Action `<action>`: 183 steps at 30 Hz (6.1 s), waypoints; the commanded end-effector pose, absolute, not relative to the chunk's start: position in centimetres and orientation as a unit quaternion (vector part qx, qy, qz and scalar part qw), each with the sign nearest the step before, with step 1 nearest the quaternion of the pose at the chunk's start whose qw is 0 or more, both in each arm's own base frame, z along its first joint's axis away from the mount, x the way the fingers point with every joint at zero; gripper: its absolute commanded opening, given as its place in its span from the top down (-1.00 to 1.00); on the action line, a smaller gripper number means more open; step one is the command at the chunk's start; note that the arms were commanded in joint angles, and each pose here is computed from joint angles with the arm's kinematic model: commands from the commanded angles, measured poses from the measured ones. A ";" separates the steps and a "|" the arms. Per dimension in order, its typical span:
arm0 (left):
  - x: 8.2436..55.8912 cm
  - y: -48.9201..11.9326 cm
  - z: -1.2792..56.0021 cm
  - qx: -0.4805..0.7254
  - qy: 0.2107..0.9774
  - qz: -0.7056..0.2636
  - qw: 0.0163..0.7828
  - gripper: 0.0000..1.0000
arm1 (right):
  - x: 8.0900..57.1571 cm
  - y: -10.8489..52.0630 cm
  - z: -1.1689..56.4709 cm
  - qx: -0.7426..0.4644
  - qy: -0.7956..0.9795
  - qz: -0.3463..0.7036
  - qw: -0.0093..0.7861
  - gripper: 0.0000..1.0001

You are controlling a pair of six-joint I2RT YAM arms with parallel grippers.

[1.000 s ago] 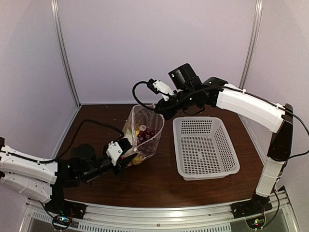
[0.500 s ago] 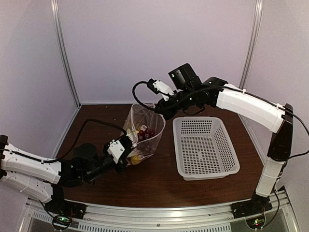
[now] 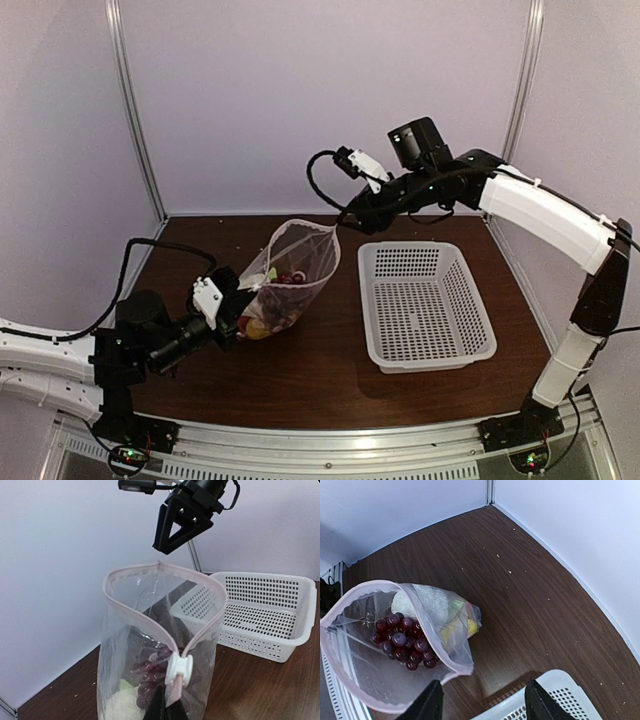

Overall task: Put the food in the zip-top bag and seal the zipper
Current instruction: Pass from the right arm to the left, then adjust the bin at the center of the board, then adjust the zipper food storage bag at the center of the board, then hold the zipper from the zipper food storage bag.

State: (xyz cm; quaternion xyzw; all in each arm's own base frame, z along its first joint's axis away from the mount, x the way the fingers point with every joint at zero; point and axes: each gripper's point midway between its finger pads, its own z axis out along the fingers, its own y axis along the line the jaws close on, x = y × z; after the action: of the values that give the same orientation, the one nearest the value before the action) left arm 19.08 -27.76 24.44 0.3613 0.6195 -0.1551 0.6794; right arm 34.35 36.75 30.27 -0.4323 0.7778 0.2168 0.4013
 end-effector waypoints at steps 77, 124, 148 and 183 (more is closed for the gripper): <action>15.4 -25.6 31.1 0.395 0.619 -0.229 0.639 1.00 | 31.9 32.9 25.6 -0.615 0.606 0.338 0.376 0.01; 16.3 -23.9 29.9 0.351 0.631 -0.217 0.657 1.00 | 22.3 35.8 23.6 -0.661 0.587 0.314 0.345 0.20; 15.9 -27.1 31.9 0.398 0.650 -0.233 0.604 1.00 | 22.5 31.2 29.0 -0.636 0.622 0.274 0.365 1.00; 18.1 -31.6 31.5 0.354 0.640 -0.342 0.589 1.00 | 19.1 41.6 35.6 -0.642 0.608 0.322 0.339 -0.17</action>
State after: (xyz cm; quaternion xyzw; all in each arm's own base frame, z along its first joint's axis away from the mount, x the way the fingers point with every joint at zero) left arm 18.25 -31.43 28.16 0.3883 0.6661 -0.2963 0.5637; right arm 18.56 39.04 33.85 -0.6780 0.5880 0.3005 0.3230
